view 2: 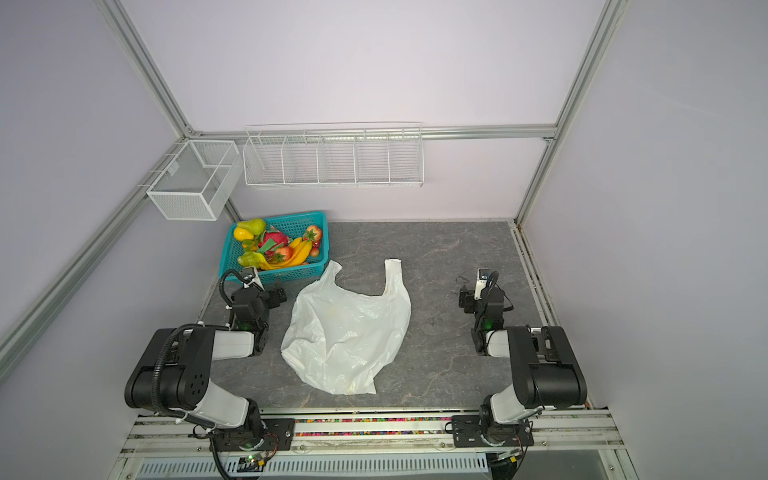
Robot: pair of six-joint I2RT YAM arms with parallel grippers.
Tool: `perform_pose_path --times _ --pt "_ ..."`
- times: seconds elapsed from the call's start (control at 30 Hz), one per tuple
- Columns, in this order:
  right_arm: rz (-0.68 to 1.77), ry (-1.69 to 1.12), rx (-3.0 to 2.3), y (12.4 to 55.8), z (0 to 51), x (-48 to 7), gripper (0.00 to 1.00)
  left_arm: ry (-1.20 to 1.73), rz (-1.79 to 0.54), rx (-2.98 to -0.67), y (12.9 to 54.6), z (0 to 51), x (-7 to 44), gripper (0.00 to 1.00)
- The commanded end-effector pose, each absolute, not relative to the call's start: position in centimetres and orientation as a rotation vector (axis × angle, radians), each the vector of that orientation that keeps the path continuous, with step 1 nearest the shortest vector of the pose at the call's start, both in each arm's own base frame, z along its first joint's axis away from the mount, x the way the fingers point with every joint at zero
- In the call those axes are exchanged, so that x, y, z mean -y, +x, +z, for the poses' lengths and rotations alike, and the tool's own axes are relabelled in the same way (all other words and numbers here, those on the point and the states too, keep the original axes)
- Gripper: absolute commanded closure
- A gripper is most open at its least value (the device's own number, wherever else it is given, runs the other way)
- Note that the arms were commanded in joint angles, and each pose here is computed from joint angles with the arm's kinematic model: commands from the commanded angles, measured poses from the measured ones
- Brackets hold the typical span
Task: Place the fake fruits into the plastic bag and tie a complex knot
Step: 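Reach both grippers to the white bag and grasp its two handles, then lift the white bag by its handles with both grippers, raising it upright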
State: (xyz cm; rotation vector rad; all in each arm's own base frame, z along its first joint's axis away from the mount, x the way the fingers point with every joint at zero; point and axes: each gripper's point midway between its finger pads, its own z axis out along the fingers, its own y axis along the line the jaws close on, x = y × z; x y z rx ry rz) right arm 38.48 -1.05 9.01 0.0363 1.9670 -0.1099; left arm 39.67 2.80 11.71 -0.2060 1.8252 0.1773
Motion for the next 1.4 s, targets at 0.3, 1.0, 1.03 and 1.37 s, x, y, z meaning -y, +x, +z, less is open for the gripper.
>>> perform_pose_path --times 0.3,1.0,1.03,1.37 --pt "0.201 0.247 -2.033 37.2 18.6 -3.3 0.07 -0.489 -0.265 -1.907 36.1 18.7 0.5 0.07" --pt "0.472 -0.475 -2.312 33.8 14.0 -21.4 0.8 -0.206 -0.451 -2.118 32.4 20.4 11.8 0.0" --pt "0.457 -0.529 -2.253 33.9 15.9 -20.8 0.83 -0.205 -0.486 -2.066 32.2 21.9 11.9 0.0" --pt "0.569 -1.017 -1.568 29.3 34.9 -20.4 0.91 -0.078 -0.76 -1.664 31.3 34.3 14.3 0.04"
